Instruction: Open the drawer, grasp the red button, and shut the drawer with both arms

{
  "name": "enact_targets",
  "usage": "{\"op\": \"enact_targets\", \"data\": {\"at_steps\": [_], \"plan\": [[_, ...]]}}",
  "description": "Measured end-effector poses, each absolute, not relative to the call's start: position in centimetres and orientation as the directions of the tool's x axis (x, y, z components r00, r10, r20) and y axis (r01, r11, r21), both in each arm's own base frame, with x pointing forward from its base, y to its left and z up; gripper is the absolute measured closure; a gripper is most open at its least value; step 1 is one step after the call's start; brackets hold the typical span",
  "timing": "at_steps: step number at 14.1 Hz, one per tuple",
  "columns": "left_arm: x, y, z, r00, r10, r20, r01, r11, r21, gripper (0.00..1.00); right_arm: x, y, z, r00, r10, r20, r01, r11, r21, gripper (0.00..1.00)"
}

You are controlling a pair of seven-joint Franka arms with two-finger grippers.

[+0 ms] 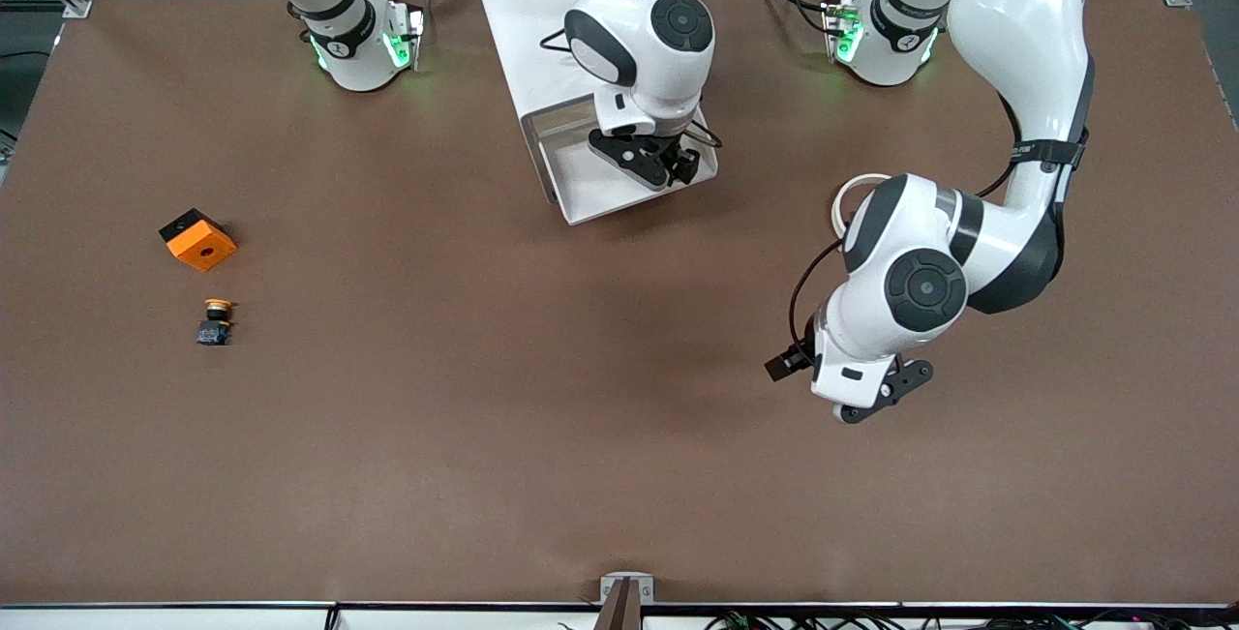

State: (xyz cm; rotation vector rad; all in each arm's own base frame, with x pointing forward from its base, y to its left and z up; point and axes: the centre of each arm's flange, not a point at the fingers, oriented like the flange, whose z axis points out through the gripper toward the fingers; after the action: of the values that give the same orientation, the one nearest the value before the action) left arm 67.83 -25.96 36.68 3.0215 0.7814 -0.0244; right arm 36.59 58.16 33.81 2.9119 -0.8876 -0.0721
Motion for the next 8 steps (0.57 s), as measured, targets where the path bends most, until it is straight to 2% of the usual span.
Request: {"op": "enact_targets", "data": {"at_steps": [2,4,5,6,7,8], "plan": [[68.61,-25.1,37.18,0.871,0.491,0.02,0.49,-0.871,0.032,0.0,36.6,58.22,33.93,0.829,-0.559,-0.017,-0.554,-0.826,0.103,0.0],[68.68,-25.01,37.18,0.871,0.491,0.025,0.49,-0.871,0.031,0.0,36.56,58.26,33.95,0.829,-0.559,-0.018,-0.554,-0.826,0.103,0.05],[68.65,-25.07,37.14,0.872,0.49,0.025,0.489,-0.872,0.03,0.0,36.55,58.27,33.96,0.829,-0.559,-0.017,-0.554,-0.826,0.103,0.1],[68.62,-25.12,37.08,0.872,0.489,0.025,0.488,-0.872,0.03,0.0,36.54,58.28,33.97,0.829,-0.559,-0.017,-0.554,-0.826,0.103,0.1],[68.61,-25.14,37.02,0.872,0.488,0.025,0.488,-0.873,0.029,0.0,36.54,58.29,33.97,0.829,-0.559,-0.017,-0.555,-0.826,0.102,0.16],[68.61,-25.1,36.97,0.872,0.489,0.024,0.488,-0.872,0.028,0.0,36.54,58.3,33.98,0.829,-0.559,-0.017,-0.555,-0.826,0.101,0.16]]}}
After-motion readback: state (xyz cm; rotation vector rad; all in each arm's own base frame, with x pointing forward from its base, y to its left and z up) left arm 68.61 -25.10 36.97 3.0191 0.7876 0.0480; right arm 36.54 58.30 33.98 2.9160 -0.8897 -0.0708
